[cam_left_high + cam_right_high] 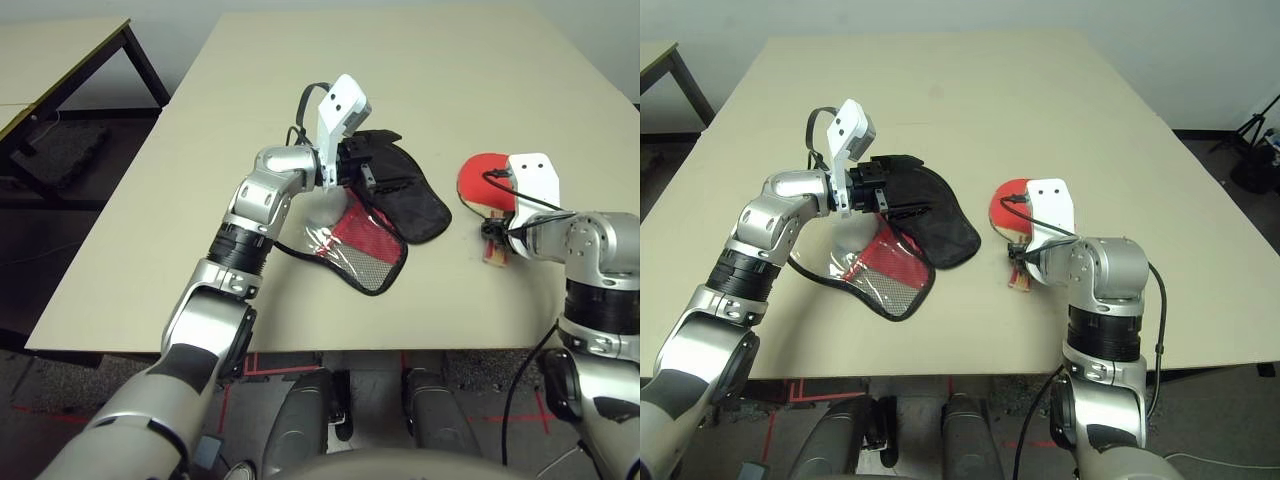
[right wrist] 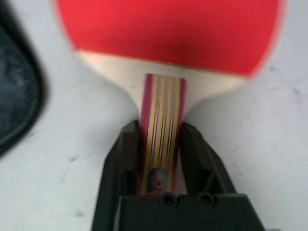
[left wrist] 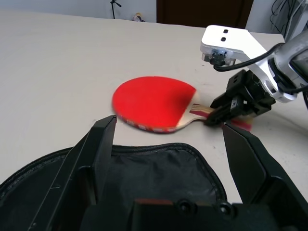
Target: Store the ping-pong paddle in its case and zip it.
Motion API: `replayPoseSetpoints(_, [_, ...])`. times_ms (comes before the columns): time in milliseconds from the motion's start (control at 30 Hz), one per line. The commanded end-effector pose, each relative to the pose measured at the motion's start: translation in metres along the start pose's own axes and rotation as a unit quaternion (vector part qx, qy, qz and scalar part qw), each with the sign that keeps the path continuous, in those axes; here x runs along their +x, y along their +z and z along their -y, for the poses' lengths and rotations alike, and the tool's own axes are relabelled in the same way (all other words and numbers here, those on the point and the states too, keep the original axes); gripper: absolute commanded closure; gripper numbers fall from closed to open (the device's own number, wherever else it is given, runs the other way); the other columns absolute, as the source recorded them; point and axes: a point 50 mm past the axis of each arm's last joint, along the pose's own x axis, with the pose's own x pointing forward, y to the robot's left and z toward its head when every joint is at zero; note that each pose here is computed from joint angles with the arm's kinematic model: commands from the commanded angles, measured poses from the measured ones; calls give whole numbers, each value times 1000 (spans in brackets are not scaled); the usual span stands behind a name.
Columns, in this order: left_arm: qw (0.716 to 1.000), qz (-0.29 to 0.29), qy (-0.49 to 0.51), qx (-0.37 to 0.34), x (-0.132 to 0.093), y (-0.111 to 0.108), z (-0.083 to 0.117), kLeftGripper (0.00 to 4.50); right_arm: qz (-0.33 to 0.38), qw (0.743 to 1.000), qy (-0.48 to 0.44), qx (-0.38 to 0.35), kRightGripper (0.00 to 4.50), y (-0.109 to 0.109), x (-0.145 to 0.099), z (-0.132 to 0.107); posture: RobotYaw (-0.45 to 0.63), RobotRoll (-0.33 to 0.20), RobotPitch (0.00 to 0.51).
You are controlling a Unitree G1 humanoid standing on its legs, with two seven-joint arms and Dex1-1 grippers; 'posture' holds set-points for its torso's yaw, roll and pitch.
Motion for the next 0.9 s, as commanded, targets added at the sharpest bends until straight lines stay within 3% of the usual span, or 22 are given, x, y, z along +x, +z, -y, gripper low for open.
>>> replayPoseSetpoints(33, [1000, -9, 4, -3, -3, -6, 0, 0, -13, 999, -32, 13, 3380, 0, 0, 10, -15, 0, 144])
replayPoseSetpoints(233, [1000, -9, 11, 0, -4, -6, -1, 0, 39, 997, -62, 39, 3380, 23, -1, 20, -17, 0, 139])
replayPoseSetpoints(367, [1000, -6, 15, 1, -4, -3, -3, 0, 108, 994, -2, 1, 3380, 55, -10, 1, -22, 0, 134])
replayPoseSetpoints(467, [1000, -3, 19, 2, -6, 1, -5, 0, 110, 991, 57, -43, 3380, 67, -17, -19, -24, 0, 129])
replayPoseSetpoints(633, [999, -7, 46, 1, -21, 5, -13, 0, 102, 976, 141, -127, 3380, 73, -24, -48, -18, 0, 124])
replayPoseSetpoints(900, [990, -33, 135, -12, -61, -4, -30, 0, 75, 954, 215, -194, 3380, 66, -17, -74, -4, 0, 120])
